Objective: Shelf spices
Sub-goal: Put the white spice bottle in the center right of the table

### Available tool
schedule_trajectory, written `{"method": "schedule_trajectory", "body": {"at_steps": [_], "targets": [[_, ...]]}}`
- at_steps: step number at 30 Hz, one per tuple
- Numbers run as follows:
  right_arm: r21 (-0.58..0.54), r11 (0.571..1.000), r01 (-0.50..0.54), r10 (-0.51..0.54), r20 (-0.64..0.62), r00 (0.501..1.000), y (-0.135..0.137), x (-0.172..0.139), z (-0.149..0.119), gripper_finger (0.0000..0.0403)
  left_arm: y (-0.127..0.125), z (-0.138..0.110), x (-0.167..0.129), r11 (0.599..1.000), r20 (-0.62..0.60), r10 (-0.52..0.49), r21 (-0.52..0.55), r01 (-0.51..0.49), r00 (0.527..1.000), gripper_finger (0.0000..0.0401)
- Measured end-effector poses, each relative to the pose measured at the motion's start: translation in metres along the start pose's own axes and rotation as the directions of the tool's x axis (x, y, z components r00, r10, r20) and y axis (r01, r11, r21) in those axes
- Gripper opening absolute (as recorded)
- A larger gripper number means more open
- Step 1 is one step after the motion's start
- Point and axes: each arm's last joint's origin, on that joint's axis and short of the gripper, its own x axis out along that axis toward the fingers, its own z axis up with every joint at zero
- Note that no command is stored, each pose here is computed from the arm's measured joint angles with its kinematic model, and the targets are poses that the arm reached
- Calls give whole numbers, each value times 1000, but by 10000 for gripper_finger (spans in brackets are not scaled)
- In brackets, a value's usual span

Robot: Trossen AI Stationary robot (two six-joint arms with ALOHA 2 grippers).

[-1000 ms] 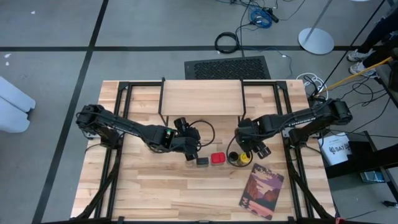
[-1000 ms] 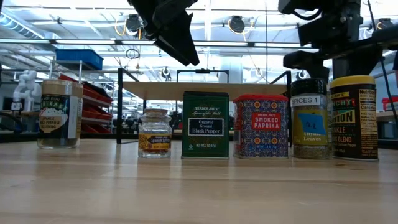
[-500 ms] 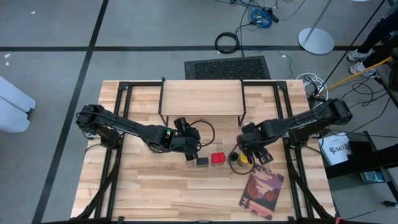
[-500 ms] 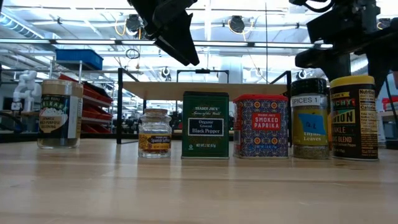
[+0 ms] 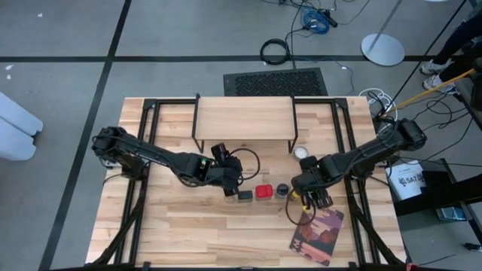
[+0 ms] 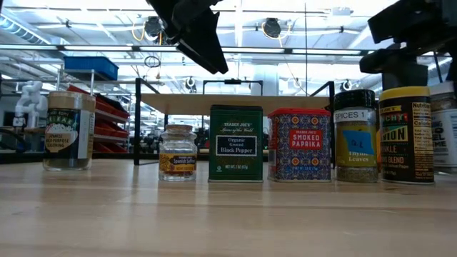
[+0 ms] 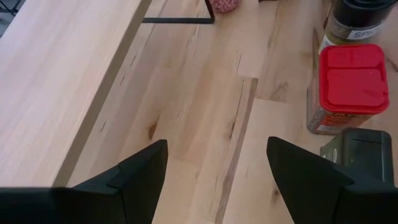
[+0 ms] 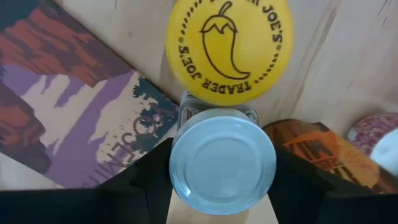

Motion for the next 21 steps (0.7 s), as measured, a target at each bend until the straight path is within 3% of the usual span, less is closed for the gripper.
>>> {"method": "schedule_trajectory", "body": {"at_steps": [12, 21], "targets": [[149, 988, 48, -56, 50, 997, 8, 1, 2, 203, -3, -1, -2, 1000, 3, -8, 25, 8, 1000, 283], [155, 986, 54, -56, 12, 998, 7, 13, -5, 203, -3, -1, -2, 1000, 4, -8, 26, 8, 1000, 283]]}}
